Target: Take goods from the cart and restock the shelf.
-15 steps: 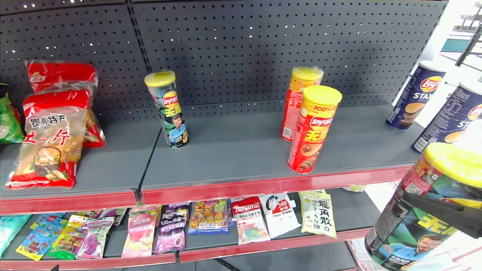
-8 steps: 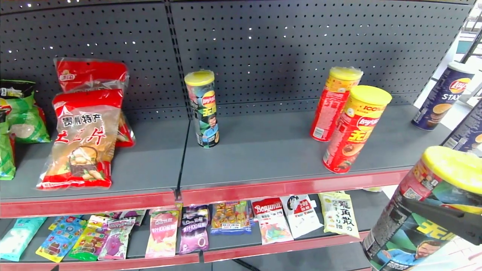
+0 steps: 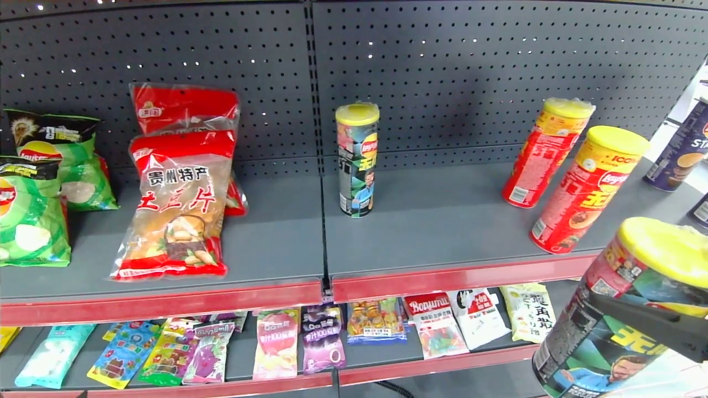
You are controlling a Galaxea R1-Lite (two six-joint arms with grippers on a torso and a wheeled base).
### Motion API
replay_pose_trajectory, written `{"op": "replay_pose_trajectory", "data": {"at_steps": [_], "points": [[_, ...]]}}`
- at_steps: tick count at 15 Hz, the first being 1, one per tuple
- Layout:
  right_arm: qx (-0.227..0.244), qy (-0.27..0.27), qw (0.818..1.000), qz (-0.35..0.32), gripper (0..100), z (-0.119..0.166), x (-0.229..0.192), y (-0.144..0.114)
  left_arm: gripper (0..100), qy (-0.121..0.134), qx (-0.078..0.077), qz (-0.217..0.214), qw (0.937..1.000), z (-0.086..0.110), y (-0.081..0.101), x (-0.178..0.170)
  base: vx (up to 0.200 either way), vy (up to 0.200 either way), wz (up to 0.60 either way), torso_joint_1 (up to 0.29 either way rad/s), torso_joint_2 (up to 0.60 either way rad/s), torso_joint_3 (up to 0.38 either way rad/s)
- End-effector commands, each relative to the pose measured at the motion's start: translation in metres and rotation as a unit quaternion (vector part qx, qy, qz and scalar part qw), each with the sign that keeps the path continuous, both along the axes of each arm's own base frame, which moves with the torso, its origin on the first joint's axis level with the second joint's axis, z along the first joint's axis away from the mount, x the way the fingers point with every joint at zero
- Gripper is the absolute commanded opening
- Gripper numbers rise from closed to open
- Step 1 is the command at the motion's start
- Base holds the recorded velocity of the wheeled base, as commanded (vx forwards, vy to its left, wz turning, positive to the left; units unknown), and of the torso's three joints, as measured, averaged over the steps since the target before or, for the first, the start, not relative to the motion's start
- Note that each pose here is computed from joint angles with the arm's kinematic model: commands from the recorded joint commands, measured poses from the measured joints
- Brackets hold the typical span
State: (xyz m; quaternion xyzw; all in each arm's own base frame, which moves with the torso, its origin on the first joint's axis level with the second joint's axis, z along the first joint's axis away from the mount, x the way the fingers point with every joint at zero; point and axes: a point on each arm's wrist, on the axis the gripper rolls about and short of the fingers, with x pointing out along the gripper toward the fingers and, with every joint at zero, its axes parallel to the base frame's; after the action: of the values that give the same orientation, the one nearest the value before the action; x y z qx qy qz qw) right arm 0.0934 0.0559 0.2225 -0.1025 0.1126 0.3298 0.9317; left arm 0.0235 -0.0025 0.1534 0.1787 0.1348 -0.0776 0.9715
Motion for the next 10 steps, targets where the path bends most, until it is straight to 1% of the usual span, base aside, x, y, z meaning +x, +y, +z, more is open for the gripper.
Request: {"op": "replay_pose_trajectory", "data": {"at_steps": [1,5,10], "points": [[0.0,0.0,1.0,0.001,0,-0.0001,0.0002,0.0002,100,-0.001,0.001,0.002,1.0,0.0,0.0001,-0.0003,0.0,0.0,0.0,0.0,0.0,0.0],[-0.002,0.004,1.0,0.001,0,-0.0023,0.0001,0.0002,100,0.001,0.002,0.004,1.0,-0.0009,0.0002,-0.0001,0.0,0.0,0.0,0.0,0.0,0.0],[-0.002,0.004,1.0,0.001,0,-0.0026,0.0001,0.0002,100,0.003,0.002,0.004,1.0,-0.001,0.0001,0.0006,0.2,0.0,0.0,0.0,0.0,0.002]]}}
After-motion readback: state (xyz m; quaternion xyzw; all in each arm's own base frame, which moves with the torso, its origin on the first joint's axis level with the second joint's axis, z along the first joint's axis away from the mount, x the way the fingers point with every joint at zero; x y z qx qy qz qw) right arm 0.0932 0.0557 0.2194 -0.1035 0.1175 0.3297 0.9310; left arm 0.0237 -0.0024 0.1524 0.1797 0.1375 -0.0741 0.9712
